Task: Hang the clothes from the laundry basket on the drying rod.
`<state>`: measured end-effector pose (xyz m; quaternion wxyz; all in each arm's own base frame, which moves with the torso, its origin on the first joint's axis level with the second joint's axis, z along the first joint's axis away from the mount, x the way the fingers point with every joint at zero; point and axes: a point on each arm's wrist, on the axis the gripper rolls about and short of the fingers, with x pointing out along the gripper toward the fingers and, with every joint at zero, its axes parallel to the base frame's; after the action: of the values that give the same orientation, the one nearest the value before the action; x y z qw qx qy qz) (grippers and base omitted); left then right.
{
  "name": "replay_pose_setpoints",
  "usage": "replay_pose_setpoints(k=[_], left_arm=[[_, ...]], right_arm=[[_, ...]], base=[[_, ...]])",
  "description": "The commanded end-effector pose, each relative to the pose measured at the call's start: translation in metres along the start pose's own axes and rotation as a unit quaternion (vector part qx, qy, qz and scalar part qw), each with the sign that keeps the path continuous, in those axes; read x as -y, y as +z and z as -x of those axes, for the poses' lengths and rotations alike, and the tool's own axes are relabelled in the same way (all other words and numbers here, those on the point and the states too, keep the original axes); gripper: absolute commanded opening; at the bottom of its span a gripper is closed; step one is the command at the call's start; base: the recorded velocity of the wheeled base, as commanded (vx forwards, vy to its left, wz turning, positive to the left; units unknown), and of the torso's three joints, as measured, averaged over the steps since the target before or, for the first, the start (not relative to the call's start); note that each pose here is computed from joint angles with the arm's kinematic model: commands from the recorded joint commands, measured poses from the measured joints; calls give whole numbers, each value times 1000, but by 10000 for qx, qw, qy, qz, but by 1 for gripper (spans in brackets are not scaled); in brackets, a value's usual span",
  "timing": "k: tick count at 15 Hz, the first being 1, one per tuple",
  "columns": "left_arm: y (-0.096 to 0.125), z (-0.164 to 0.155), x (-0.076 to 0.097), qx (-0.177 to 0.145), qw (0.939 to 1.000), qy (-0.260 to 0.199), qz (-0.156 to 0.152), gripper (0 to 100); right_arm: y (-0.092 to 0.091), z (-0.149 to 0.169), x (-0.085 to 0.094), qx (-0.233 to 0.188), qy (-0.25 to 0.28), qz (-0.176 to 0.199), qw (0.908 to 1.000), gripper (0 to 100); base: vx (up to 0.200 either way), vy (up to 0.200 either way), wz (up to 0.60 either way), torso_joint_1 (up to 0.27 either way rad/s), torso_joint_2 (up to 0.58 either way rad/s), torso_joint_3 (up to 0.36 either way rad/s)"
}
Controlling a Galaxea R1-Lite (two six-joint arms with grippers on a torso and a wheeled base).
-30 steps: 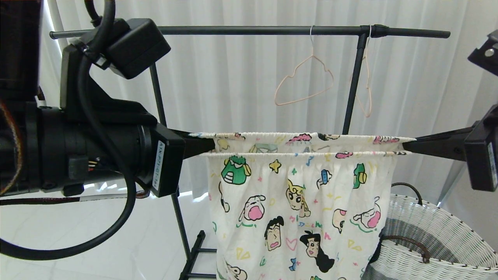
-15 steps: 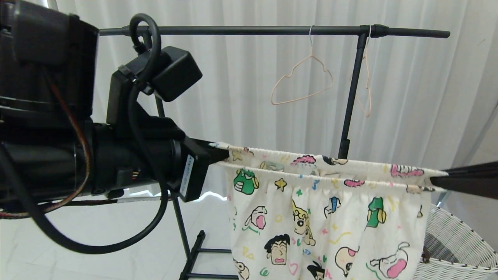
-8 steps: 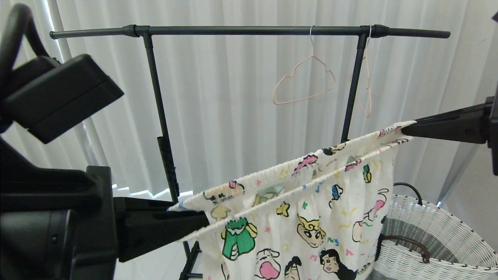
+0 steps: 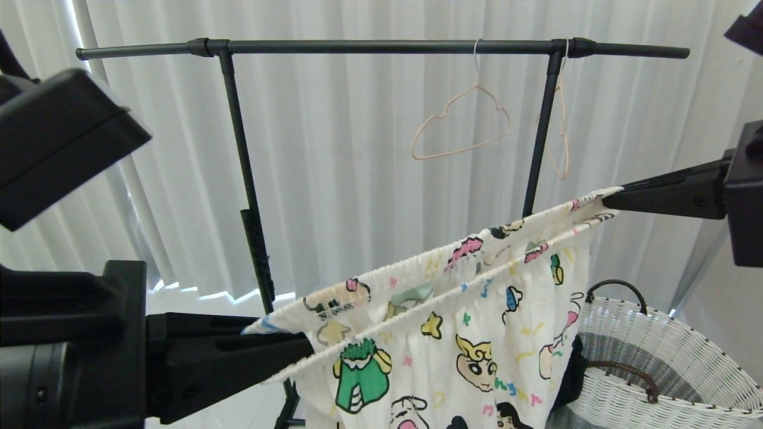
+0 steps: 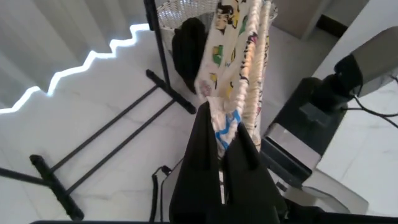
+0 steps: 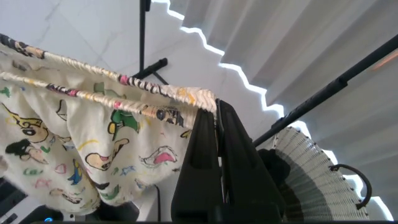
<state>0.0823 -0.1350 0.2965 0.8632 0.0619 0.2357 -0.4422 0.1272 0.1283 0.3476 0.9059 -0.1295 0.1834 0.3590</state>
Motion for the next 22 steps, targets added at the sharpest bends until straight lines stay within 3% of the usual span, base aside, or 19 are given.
replay_pose_setpoints(k=[1, 2, 3, 4, 5, 8, 11, 14, 15, 16, 17, 18, 20, 22], left_arm=[[-1, -6, -2, -79, 9999, 108, -54, 0], [6, -22, -25, -119, 9958, 850, -327, 0], [16, -30, -46, 111, 9877, 1444, -586, 0], [21, -32, -47, 335, 9859, 1477, -718, 0], [22, -34, -46, 327, 9861, 1449, -744, 0], [14, -43, -46, 137, 9864, 1461, -739, 0], [11, -49, -49, -12, 9796, 1877, -722, 0], [10, -58, -51, -121, 9786, 1925, -724, 0], [9, -59, -52, -167, 9764, 2020, -740, 0], [7, -57, -54, -210, 9712, 2261, -721, 0], [4, -55, -57, -236, 9671, 2438, -687, 0], [-9, -37, -65, -241, 9609, 2704, -550, 0], [-31, -15, -80, -324, 9483, 3147, -266, 0], [-42, -3, -86, -329, 9394, 3411, -95, 0]], right_arm=[[-2, 0, 0, -62, 1, 2, 10000, 0], [-7, 9, 0, -222, 15, 4, 9998, 0], [-13, 18, 0, -326, 46, 14, 9995, 0], [-19, 21, -1, -407, 80, 22, 9991, 0], [-23, 21, -3, -456, 125, 58, 9989, 100], [-37, 29, -9, -545, 264, 163, 9980, 100], [-53, 49, -7, -444, 180, 145, 9987, 100], [-58, 61, -6, -304, 117, 103, 9994, 100], [-63, 64, -2, -348, -151, 32, 9993, 100], [-67, 62, 6, -500, -750, -92, 9959, 100], [-71, 60, 11, -629, -1161, -166, 9911, 100], [-82, 57, 28, -1034, -2337, -341, 9662, 100], [-86, 61, 39, -1174, -2839, -577, 9499, 100], [-96, 58, 44, -1477, -3059, -517, 9391, 100]], base=[[0, 0, 0, 0, 0, 0], [0, 0, 0, 0, 0, 0], [0, 0, 0, 0, 0, 0], [0, 0, 0, 0, 0, 0], [0, 0, 0, 0, 0, 0], [0, 0, 0, 0, 0, 0], [0, 0, 0, 0, 0, 0], [0, 0, 0, 0, 0, 0], [0, 0, 0, 0, 0, 0], [0, 0, 0, 0, 0, 0], [0, 0, 0, 0, 0, 0], [0, 0, 0, 0, 0, 0], [0, 0, 0, 0, 0, 0], [0, 0, 0, 0, 0, 0]])
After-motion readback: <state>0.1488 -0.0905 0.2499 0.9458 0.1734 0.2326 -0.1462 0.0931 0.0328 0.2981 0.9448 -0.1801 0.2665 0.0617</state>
